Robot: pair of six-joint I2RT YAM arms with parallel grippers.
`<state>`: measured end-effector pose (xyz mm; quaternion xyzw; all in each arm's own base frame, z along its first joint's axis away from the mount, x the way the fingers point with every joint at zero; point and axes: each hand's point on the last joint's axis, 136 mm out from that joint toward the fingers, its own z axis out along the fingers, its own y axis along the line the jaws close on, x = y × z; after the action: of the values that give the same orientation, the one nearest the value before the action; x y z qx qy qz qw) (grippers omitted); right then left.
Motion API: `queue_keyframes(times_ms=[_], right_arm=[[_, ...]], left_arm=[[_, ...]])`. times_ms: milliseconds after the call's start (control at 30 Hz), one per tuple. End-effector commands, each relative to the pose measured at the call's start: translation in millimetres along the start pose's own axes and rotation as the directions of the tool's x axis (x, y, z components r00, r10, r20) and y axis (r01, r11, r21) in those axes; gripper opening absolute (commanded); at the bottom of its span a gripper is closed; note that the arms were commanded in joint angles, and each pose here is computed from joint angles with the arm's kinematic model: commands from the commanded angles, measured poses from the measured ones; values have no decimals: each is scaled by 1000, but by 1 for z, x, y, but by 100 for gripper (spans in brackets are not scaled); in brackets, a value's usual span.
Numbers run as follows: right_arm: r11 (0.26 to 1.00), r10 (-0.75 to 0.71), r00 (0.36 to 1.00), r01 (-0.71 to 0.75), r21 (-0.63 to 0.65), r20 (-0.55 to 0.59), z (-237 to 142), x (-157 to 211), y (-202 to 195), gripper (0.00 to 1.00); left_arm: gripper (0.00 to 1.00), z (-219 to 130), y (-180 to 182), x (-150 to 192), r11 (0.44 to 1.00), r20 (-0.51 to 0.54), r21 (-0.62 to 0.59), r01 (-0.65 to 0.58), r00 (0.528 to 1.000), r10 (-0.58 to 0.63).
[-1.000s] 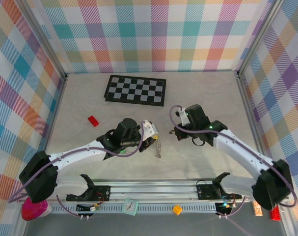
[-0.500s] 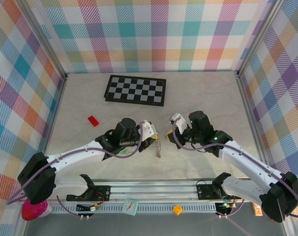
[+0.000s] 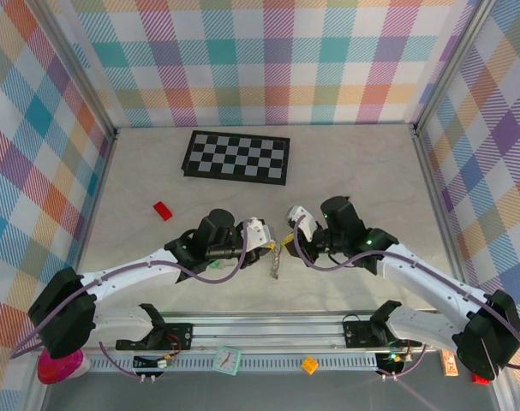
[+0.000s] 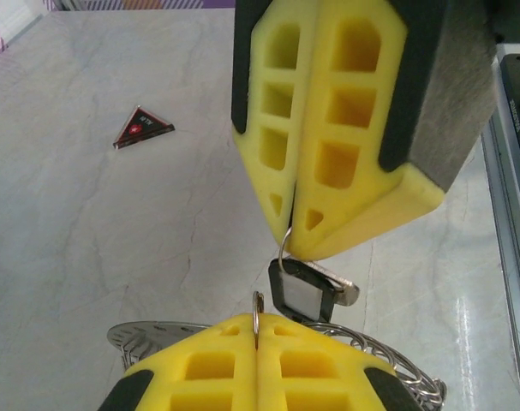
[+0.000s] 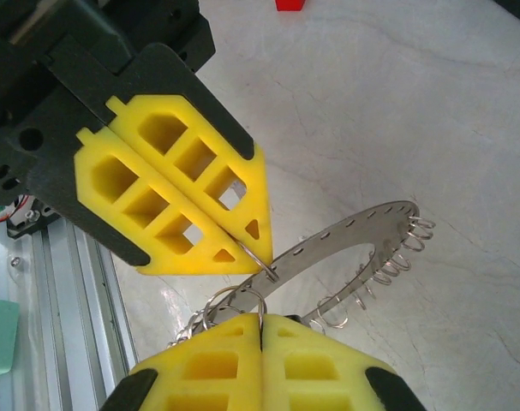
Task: Put the keys on the keyring
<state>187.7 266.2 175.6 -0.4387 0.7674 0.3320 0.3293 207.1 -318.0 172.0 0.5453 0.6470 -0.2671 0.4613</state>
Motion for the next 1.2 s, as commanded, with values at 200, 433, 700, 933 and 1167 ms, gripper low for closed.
queue_keyframes(times_ms=[200,433,700,933,1167], right_arm=[[997,-70,996,72,-37,50,3,-24,8,0],[997,-72,995,73,-21,69,3,-27,7,0],[998,-36,998,33,58,57,4,-27,-8,0],[993,81,996,-84,80,37,5,-21,-14,0],[984,166,985,-168,61,36,8,-17,-17,0]], left_arm=[[0,-6,1,-20,998,81,3,-62,995,62],[0,-5,0,-19,998,78,8,-62,995,61],[0,-6,-2,-19,998,82,17,-66,995,64],[0,-8,-6,-16,992,95,4,-126,988,125],[0,-9,-10,-13,984,102,-10,-176,979,176]])
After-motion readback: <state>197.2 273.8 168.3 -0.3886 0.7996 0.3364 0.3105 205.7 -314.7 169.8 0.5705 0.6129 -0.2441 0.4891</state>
